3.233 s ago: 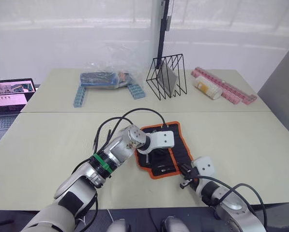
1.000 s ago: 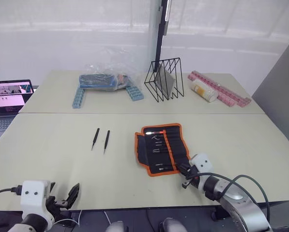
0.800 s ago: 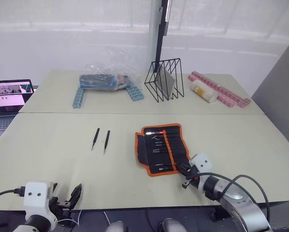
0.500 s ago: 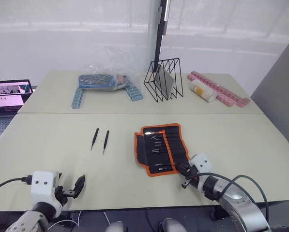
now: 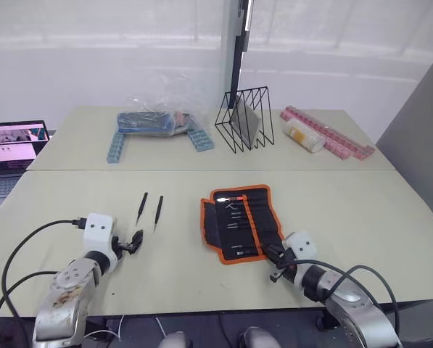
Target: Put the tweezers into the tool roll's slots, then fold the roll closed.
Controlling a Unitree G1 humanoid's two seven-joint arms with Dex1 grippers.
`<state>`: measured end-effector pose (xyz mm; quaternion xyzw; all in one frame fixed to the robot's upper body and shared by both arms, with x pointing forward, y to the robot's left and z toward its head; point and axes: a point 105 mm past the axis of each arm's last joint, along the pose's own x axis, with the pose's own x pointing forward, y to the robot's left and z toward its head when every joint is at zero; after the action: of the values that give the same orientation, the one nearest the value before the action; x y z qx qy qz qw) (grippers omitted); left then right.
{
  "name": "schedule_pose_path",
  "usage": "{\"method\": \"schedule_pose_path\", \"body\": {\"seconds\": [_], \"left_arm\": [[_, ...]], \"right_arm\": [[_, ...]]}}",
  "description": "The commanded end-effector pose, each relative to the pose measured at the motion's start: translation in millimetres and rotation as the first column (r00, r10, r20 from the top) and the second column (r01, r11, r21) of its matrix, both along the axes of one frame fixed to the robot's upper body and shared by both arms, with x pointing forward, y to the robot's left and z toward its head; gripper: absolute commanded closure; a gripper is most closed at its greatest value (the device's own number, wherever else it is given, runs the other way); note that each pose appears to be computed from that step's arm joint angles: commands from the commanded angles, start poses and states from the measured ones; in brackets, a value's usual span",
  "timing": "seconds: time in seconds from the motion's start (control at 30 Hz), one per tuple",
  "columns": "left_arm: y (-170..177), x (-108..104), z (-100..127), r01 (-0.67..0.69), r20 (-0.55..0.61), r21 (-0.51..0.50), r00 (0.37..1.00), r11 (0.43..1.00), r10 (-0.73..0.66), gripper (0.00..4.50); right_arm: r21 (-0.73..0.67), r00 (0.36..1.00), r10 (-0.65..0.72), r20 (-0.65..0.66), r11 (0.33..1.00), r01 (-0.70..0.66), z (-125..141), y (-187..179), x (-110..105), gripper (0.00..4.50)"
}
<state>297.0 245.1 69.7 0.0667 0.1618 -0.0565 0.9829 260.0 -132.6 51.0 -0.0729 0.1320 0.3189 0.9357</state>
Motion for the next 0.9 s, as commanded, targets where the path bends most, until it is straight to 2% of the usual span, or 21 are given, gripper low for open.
{"method": "schedule_pose_path", "body": {"seconds": [0.03,0.27,0.3,0.5,0.7,0.9], "left_arm": [[-6,7,-15,0.016,-0.050,0.010,0.999,1.000,-0.015,0.03],[-13,26,-18,0.013,-0.050,0.003,0.999,1.000,-0.013,0.03],[-15,28,-18,0.018,-0.049,-0.001,0.999,1.000,-0.018,0.59],[-28,36,-20,0.063,-0.055,0.004,0.997,0.998,-0.063,2.51],[-22,36,-22,0.033,-0.066,-0.001,0.997,0.999,-0.033,4.47],[-11,36,-17,-0.008,-0.038,0.010,0.999,1.000,0.008,4.47]], "right_arm": [[-0.030,0.996,-0.023,-0.088,0.999,0.020,-20,-4,-5,4.50],[-0.025,0.996,-0.027,-0.083,0.999,0.025,-16,-2,-6,4.50],[-0.025,0.996,-0.028,-0.083,0.999,0.026,-16,-2,-6,4.50],[-0.025,0.996,-0.030,-0.080,0.999,0.028,-14,-1,-4,4.50],[-0.026,0.997,-0.031,-0.076,0.999,0.029,-12,0,-4,4.50],[-0.026,0.996,-0.033,-0.080,0.999,0.031,-12,0,-5,4.50]]}}
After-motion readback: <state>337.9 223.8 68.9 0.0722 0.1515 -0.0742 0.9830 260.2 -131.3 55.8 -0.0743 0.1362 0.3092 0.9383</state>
